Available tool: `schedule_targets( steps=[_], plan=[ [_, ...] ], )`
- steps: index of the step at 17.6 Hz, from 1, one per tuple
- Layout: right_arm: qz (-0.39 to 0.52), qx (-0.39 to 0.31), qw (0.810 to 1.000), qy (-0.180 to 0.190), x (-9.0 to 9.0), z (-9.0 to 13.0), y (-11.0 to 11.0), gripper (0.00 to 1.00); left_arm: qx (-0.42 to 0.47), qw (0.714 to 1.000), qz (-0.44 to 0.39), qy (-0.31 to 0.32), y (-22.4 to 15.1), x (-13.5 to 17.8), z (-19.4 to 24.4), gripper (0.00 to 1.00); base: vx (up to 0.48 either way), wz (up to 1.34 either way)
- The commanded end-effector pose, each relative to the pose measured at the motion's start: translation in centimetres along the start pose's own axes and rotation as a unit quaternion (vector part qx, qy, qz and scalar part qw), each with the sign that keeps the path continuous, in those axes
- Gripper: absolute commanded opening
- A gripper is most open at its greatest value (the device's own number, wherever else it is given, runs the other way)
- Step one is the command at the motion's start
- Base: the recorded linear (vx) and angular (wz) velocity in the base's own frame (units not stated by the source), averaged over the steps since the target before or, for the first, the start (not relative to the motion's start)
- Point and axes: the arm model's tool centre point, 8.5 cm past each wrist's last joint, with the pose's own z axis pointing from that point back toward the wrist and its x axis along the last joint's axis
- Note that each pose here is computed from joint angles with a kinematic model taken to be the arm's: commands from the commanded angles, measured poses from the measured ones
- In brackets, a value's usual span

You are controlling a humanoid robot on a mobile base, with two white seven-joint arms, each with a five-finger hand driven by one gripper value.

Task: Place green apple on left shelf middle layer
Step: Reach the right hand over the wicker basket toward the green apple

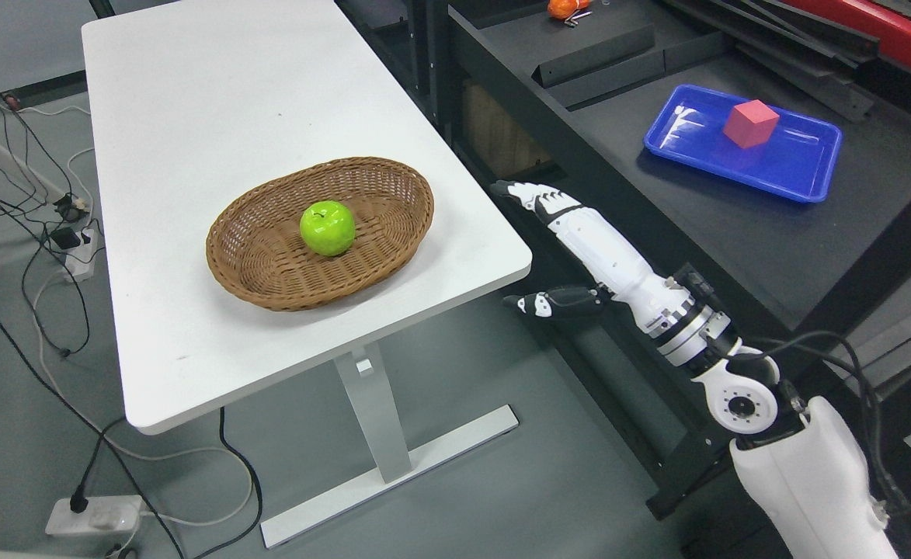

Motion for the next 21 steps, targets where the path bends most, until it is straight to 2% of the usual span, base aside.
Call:
schedule_targets(
  steps=[1,5,8,11,13,15,17,21],
  plan=[
    [0.019,0.109,0.993,-0.031,1.4,-1.2,3.4,1.0,0.009,1.0,-0.001,0.0,1.1,0.0,0.2,1.0,0.244,-0.04],
    [0.024,0.144,0.989,-0.01,1.0,-1.8,3.3,1.0,0.009,1.0,-0.001,0.001,1.1,-0.1,0.2,1.0,0.273,0.19],
    [0.027,0.209,0.978,-0.005,0.7,-1.2,4.1,1.0,0.009,1.0,-0.001,0.0,1.1,0.0,0.2,1.0,0.269,0.48],
    [0.049,0.232,0.971,-0.011,0.7,-1.5,3.8,1.0,0.009,1.0,-0.001,0.001,1.1,-0.1,0.2,1.0,0.228,0.43],
    [0.069,0.24,0.968,0.008,-0.7,-1.8,3.0,1.0,0.009,1.0,-0.001,0.0,1.1,0.0,0.2,1.0,0.195,0.22],
    [0.085,0.261,0.961,0.028,-1.9,-0.9,3.1,1.0,0.009,1.0,-0.001,0.0,1.1,0.0,0.2,1.0,0.178,0.12],
    [0.091,0.306,0.947,0.031,-2.2,0.2,4.5,1.0,0.009,1.0,-0.001,0.0,1.1,0.0,0.2,1.0,0.156,0.09],
    [0.09,0.317,0.944,0.027,-2.1,0.4,5.0,1.0,0.009,1.0,-0.001,-0.001,1.1,0.0,0.2,1.0,0.114,0.05]
  ],
)
